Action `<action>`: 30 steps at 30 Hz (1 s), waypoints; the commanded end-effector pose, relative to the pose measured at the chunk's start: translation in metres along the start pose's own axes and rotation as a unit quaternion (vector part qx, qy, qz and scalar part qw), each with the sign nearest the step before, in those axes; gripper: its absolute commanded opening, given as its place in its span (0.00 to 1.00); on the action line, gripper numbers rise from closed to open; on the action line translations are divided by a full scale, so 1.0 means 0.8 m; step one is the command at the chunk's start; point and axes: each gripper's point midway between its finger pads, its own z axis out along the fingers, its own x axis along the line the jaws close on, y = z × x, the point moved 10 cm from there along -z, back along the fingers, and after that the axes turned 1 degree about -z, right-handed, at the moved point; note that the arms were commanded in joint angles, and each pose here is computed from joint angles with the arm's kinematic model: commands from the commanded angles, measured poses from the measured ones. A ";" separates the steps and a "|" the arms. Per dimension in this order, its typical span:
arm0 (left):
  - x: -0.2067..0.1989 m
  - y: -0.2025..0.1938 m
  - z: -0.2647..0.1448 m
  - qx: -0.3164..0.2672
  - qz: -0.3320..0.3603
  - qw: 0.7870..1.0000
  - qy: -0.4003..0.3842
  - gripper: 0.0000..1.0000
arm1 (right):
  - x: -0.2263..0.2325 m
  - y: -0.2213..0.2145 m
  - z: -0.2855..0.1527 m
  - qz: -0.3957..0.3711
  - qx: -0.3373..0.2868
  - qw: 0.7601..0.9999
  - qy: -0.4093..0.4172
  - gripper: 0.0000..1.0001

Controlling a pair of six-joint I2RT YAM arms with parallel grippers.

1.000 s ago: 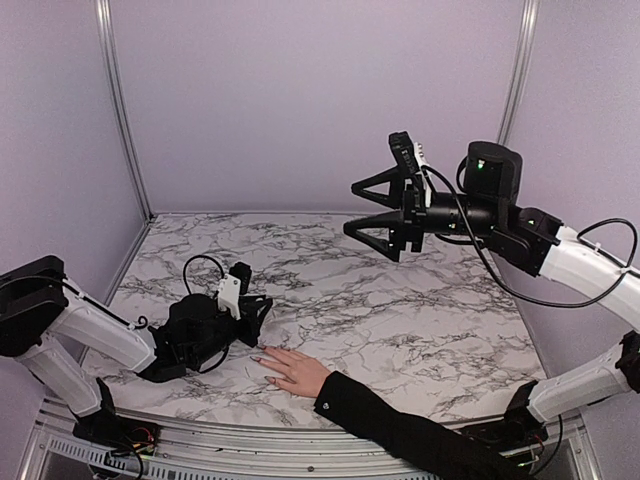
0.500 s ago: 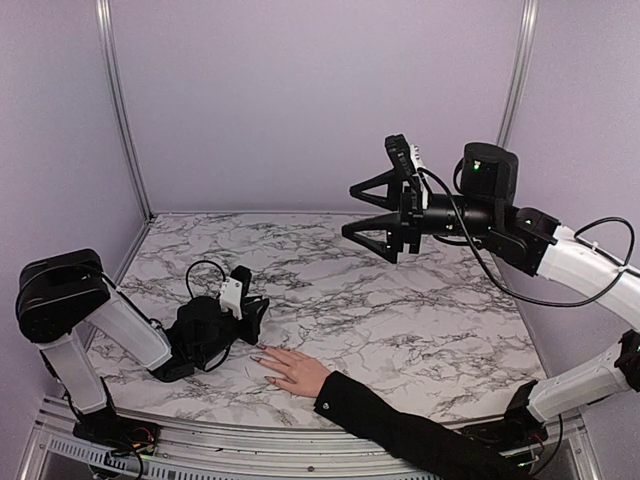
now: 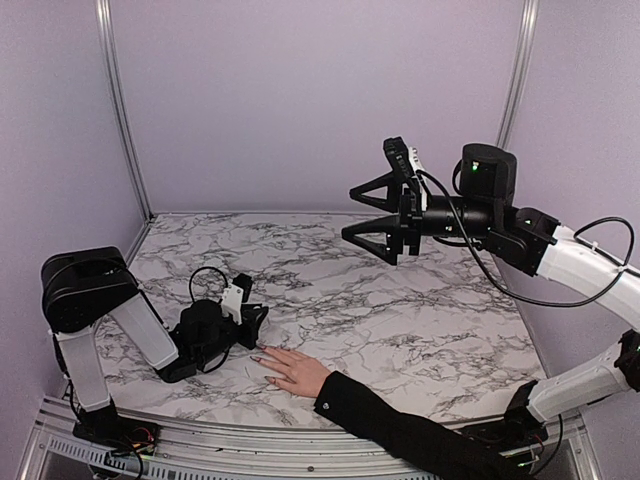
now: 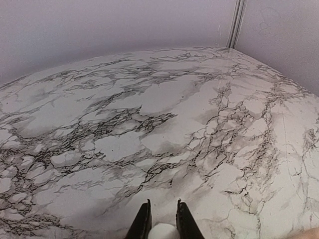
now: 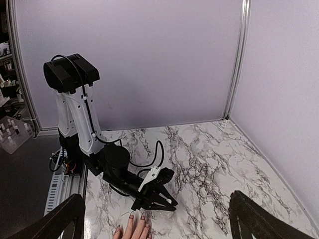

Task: Paint the nails
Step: Place the nail polish bottle at the center of the board, then reset both arms

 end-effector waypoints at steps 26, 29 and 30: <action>-0.006 0.094 -0.038 -0.003 -0.001 1.000 -0.019 0.79 | -0.016 0.015 -0.007 0.010 -0.007 0.999 -0.051 0.98; -0.006 0.130 -0.046 -0.001 -0.007 1.000 -0.012 0.92 | -0.027 0.019 -0.013 0.027 -0.013 0.997 -0.073 0.98; -0.006 0.143 -0.048 0.001 -0.008 1.000 -0.010 0.95 | -0.030 0.020 -0.015 0.032 -0.015 0.996 -0.083 0.98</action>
